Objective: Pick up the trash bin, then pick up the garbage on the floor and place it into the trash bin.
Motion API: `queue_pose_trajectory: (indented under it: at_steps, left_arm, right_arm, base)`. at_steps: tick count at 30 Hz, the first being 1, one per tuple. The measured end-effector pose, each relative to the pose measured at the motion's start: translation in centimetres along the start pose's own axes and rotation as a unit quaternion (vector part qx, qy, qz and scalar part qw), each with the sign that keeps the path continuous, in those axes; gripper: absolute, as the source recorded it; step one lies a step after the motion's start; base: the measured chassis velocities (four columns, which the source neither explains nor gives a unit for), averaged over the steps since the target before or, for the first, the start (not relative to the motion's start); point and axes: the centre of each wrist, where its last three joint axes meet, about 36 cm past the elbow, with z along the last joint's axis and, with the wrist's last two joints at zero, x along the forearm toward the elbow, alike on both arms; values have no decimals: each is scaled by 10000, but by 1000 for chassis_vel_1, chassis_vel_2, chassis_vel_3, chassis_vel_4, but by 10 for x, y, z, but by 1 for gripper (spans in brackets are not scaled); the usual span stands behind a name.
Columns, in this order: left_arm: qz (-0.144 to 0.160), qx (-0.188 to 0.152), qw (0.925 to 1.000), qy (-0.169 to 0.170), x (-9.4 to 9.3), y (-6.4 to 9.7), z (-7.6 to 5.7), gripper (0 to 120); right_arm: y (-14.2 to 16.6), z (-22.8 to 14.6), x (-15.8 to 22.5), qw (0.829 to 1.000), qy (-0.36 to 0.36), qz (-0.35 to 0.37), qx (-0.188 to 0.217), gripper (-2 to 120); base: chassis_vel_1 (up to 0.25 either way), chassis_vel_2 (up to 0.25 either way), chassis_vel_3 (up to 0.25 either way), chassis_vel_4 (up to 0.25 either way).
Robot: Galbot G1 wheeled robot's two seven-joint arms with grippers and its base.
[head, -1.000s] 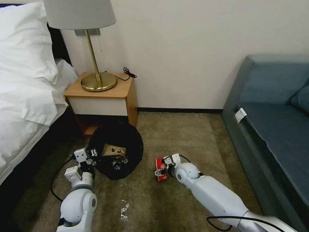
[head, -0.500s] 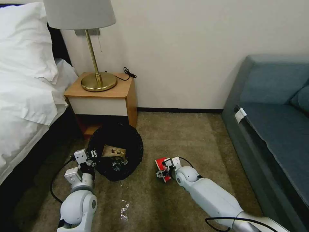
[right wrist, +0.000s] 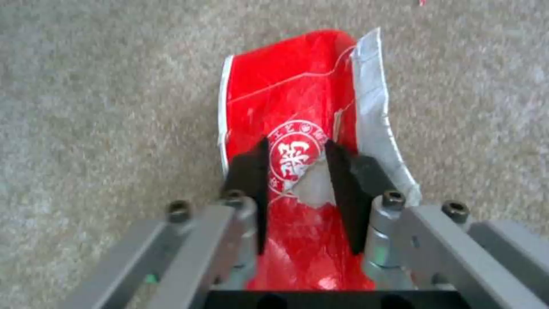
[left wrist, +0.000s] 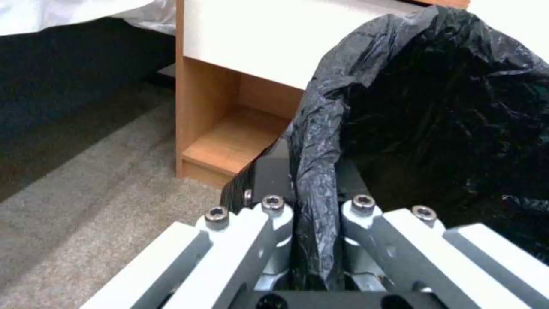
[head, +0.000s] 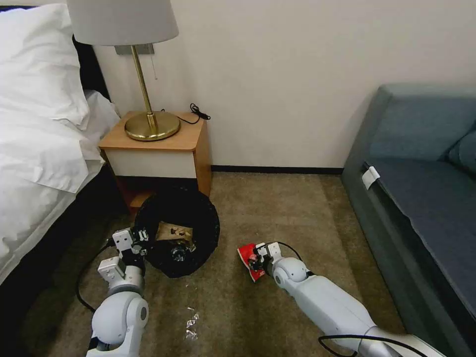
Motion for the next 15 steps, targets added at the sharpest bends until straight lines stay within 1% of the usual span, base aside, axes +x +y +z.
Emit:
queue_pose_trajectory:
  at_steps: [2,3,4,5,6,12,15]
  left_arm:
    - [2,3,10000,-5,0,0,0,4]
    - [2,3,10000,-7,0,0,0,4]
    - [2,3,10000,-7,0,0,0,4]
    - [3,4,10000,-9,-1,0,-1,4]
    - [3,5,10000,-9,-1,0,-1,4]
    - [-6,6,10000,-1,-1,0,0,4]
    - [-10,3,10000,10,-1,1,1,4]
  right_arm:
    - [-1,-1,0,10000,-35,15,10,14]
    - [-1,-2,0,10000,-46,20,15,10]
    - [-1,-2,0,10000,-46,20,15,10]
    - [-1,-2,0,10000,-74,32,29,4]
    - [-2,-2,0,9999,-86,38,37,1]
    - [-1,-5,1,9998,-155,48,65,0]
    - [3,-13,6,9995,-304,15,83,0]
  base:
    - [0,0,0,0]
    - [0,0,0,0]
    - [0,0,0,0]
    - [0,0,0,0]
    - [0,0,0,0]
    - [0,0,0,0]
    - [0,0,0,0]
